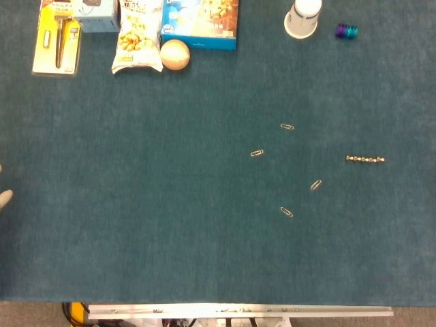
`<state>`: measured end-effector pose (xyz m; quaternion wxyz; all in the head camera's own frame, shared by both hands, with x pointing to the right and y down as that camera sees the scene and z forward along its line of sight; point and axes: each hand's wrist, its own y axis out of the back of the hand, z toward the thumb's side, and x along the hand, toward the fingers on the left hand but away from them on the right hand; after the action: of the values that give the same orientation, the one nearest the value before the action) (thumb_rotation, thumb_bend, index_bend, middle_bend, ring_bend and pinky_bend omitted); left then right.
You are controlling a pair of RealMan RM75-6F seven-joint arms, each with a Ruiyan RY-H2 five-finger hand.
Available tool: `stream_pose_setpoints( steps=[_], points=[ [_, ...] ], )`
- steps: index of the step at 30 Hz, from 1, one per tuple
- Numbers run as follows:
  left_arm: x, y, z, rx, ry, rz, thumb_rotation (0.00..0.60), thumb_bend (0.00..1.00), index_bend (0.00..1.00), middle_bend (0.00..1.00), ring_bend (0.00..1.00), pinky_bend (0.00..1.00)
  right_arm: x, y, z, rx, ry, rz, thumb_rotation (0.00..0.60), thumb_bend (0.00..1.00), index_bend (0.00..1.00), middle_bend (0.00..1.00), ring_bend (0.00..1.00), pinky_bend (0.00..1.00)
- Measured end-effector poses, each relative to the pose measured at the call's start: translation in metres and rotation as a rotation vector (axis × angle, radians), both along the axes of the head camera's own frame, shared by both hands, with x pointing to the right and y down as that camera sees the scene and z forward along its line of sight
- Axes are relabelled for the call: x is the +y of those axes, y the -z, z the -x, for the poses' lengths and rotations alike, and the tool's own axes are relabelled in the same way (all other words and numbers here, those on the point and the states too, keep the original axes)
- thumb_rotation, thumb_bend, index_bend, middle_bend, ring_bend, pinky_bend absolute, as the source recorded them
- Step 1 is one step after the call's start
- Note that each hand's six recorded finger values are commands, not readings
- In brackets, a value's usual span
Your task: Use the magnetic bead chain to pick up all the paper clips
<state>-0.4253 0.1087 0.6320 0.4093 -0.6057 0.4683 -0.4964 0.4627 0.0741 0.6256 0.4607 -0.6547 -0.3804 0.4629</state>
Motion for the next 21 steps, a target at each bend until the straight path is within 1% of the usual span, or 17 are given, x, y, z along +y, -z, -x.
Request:
stream_pose_setpoints(
  steps=[4, 10, 21],
  points=[
    [0.004, -0.001, 0.005, -0.010, 0.016, 0.004, 0.600, 0.00, 0.51, 0.44, 0.33, 0.44, -0.002, -0.001, 0.005, 0.000, 0.017, 0.005, 0.600, 0.24, 0.36, 0.13, 0.00, 0.10],
    [0.009, 0.002, 0.008, -0.017, 0.041, -0.008, 0.600, 0.00, 0.51, 0.44, 0.33, 0.44, -0.002, -0.002, 0.011, -0.007, 0.034, 0.009, 0.600, 0.24, 0.36, 0.13, 0.00, 0.10],
    [0.010, 0.002, 0.003, -0.007, 0.018, 0.000, 0.600, 0.00, 0.51, 0.44, 0.33, 0.44, -0.001, -0.013, 0.022, 0.014, 0.024, 0.050, 0.600, 0.24, 0.36, 0.13, 0.00, 0.10]
  ],
)
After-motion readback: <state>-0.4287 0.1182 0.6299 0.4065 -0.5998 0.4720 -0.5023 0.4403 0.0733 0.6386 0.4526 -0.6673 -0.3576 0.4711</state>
